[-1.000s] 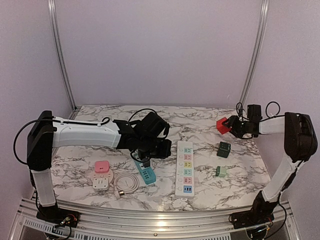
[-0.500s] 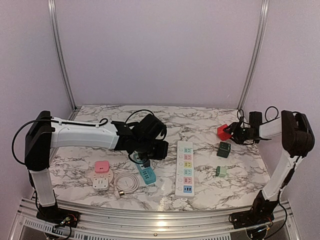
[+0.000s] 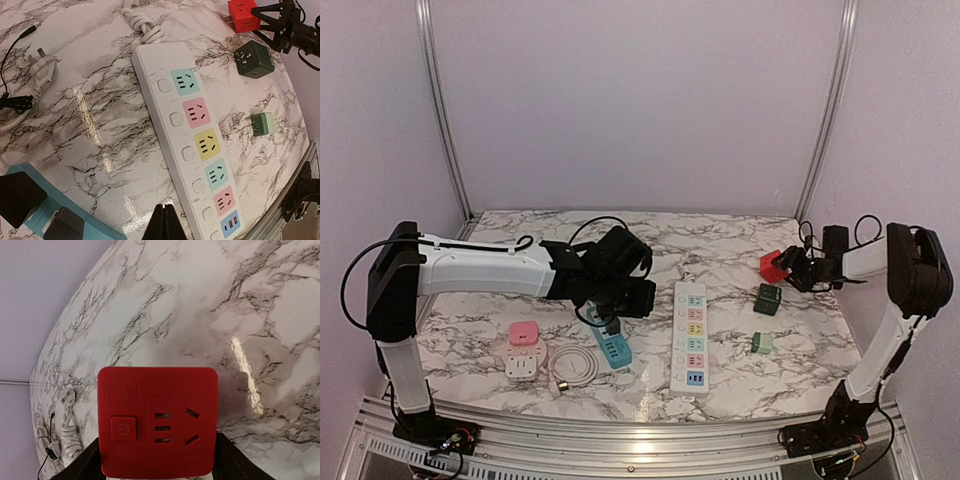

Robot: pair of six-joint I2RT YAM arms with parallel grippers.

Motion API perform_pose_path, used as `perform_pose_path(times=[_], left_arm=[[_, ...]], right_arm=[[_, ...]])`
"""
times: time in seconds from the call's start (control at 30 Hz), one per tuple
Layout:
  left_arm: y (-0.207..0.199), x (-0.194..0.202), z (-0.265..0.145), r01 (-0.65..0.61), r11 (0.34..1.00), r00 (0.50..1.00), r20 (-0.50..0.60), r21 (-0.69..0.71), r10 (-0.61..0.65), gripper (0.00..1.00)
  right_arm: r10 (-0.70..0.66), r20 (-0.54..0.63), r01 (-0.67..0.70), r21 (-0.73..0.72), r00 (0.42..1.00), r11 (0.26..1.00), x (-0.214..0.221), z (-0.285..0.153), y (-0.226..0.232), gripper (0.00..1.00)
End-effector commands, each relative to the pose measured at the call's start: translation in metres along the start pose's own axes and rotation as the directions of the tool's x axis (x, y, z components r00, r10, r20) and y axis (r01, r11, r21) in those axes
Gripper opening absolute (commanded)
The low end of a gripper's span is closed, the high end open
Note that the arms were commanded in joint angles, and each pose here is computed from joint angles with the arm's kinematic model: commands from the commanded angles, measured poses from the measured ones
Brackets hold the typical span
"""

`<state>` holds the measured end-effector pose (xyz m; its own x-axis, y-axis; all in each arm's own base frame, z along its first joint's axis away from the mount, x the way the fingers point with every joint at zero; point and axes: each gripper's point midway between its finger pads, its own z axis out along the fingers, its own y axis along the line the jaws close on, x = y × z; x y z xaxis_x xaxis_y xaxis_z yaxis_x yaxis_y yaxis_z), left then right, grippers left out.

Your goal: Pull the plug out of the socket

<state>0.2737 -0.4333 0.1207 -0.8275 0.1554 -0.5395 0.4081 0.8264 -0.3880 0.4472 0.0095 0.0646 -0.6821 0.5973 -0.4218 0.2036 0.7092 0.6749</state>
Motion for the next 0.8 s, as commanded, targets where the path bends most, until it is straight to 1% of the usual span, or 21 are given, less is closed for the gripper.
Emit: perform_pose_path(times=[0.0,0.27,0.53,0.67,0.77], left_arm=[[0.005,-0.008,-0.016,-0.015,1.0,1.0,0.017,-0.016,0.015,0.0],[0.009,-0.012,-0.022,-0.008,1.0,1.0,0.03,-0.021,0.008,0.0],[0.019,-0.018,-0.029,0.011,1.0,0.999,0.047,-0.026,-0.009,0.0],[0.027,-0.022,-0.033,0.034,0.999,0.998,0.06,-0.028,-0.032,0.0],[0.042,-0.026,-0.038,0.07,0.997,0.995,0.075,-0.036,-0.067,0.0]], right_arm=[[-0.008,0.007,0.007,0.095,1.0,0.995,0.002,-0.012,-0.017,0.71],[-0.03,0.006,0.029,0.18,1.0,0.983,0.003,-0.023,-0.027,0.75],[-0.056,0.022,0.049,0.228,0.998,0.972,0.001,-0.035,-0.029,0.71],[-0.11,0.017,0.102,0.259,0.994,0.961,0.001,-0.04,-0.02,0.71],[-0.174,0.024,0.159,0.306,0.984,0.939,-0.002,-0.047,-0.008,0.71]])
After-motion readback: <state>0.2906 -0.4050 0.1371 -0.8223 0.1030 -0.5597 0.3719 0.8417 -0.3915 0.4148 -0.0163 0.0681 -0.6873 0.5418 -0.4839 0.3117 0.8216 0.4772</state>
